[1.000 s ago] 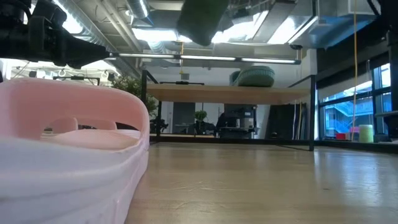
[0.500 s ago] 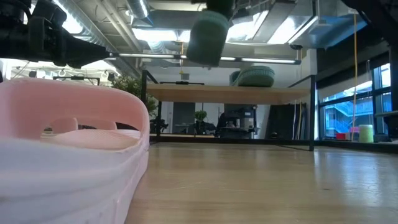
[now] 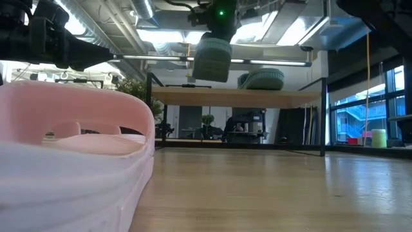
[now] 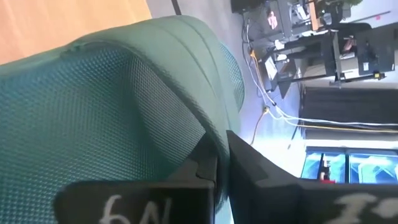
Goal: Pick and place slides into the shelf
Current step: Put the green slipper on the shelf
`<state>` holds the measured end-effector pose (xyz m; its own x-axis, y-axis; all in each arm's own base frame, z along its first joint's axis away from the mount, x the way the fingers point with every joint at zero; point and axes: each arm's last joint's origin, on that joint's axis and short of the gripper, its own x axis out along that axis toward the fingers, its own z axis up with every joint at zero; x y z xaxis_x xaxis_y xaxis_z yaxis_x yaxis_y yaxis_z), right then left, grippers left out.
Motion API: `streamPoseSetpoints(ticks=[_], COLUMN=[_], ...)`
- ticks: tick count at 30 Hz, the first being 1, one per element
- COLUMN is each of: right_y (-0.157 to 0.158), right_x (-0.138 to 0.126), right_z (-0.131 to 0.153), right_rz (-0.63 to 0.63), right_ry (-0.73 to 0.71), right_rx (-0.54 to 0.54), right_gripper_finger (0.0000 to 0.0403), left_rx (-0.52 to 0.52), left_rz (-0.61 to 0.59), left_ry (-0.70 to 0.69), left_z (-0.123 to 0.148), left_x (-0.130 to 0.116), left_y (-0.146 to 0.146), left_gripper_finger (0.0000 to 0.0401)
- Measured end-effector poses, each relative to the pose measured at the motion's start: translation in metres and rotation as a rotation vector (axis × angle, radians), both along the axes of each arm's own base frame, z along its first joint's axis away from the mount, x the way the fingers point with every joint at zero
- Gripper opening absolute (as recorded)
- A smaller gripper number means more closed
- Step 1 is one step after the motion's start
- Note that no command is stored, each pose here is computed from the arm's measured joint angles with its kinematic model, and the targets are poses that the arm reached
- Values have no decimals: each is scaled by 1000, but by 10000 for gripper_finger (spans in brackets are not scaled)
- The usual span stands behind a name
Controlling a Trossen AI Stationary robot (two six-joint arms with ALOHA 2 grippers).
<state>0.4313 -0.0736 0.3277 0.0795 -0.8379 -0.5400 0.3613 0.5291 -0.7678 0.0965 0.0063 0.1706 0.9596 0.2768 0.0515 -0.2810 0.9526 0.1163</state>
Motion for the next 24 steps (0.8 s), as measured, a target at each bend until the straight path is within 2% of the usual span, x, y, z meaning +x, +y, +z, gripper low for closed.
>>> streamPoseSetpoints(ticks=[12, 24], right_y=[-16, -18], right_x=[1, 3], right_z=[-10, -18], right_rz=[-42, -61], right_ry=[6, 16], right_rx=[47, 55], right_gripper_finger=[15, 15], left_rx=[-1, -1], left_rz=[0, 0], left_ry=[-1, 0], left_z=[0, 0], left_x=[0, 0], left_y=[0, 0], left_gripper_finger=[173, 173])
